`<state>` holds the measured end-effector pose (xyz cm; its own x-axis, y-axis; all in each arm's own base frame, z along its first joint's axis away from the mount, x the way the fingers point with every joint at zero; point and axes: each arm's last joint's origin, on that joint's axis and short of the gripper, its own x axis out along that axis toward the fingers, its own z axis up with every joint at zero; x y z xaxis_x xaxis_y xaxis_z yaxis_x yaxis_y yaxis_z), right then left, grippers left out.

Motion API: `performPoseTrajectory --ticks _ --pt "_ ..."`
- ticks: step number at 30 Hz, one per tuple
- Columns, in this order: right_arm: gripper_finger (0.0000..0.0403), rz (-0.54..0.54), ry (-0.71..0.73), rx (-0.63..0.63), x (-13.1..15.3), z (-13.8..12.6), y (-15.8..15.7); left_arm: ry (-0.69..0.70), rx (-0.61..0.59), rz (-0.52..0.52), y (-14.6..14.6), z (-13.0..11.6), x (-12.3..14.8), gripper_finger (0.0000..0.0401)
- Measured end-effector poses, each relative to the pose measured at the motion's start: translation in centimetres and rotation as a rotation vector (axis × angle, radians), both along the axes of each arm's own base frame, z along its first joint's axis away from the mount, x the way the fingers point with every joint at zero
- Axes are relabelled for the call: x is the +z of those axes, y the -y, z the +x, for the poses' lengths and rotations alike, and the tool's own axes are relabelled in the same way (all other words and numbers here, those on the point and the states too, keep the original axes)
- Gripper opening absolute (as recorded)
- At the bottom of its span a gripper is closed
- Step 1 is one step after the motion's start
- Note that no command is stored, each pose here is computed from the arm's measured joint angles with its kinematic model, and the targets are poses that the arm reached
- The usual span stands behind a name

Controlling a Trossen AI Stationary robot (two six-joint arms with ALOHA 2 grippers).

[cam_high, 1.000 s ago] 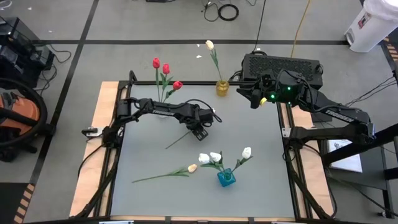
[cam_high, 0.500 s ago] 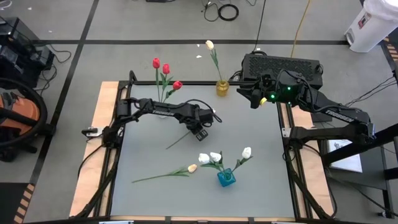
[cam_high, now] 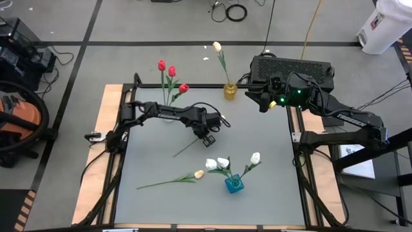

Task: Sort flowers into vase by color
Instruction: Put the top light yellow tulip into the yellow vase

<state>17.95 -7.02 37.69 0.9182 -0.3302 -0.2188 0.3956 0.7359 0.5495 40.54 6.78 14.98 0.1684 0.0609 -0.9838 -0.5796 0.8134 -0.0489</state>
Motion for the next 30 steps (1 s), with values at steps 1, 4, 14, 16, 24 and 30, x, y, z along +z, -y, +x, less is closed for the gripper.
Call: performPoseTrajectory --ticks 1,4,14,16,24,30 --pt "0.0178 0.000 0.000 0.000 0.0 0.0 0.0 0.001 0.000 -0.005 0.0 0.0 0.0 0.0003" --pt "0.0178 0.000 -0.001 0.000 0.0 0.0 0.0 0.001 -0.001 -0.006 0.0 0.0 0.0 0.0003" --pt "0.0178 0.011 -0.032 0.000 -0.3 -0.1 0.0 0.023 -0.020 -0.005 1.0 -0.1 1.2 0.0002" --pt "0.0178 0.010 -0.033 -0.002 -0.3 -0.1 0.0 0.035 -0.026 -0.003 1.4 -0.1 1.6 0.0002" --pt "0.0178 -0.016 -0.043 0.002 -0.3 -0.1 0.0 0.073 -0.024 0.024 2.2 -0.4 3.5 0.0002" --pt "0.0178 -0.038 -0.050 0.006 -0.3 -0.1 0.0 0.145 -0.014 0.040 2.3 -1.1 6.2 0.0001"
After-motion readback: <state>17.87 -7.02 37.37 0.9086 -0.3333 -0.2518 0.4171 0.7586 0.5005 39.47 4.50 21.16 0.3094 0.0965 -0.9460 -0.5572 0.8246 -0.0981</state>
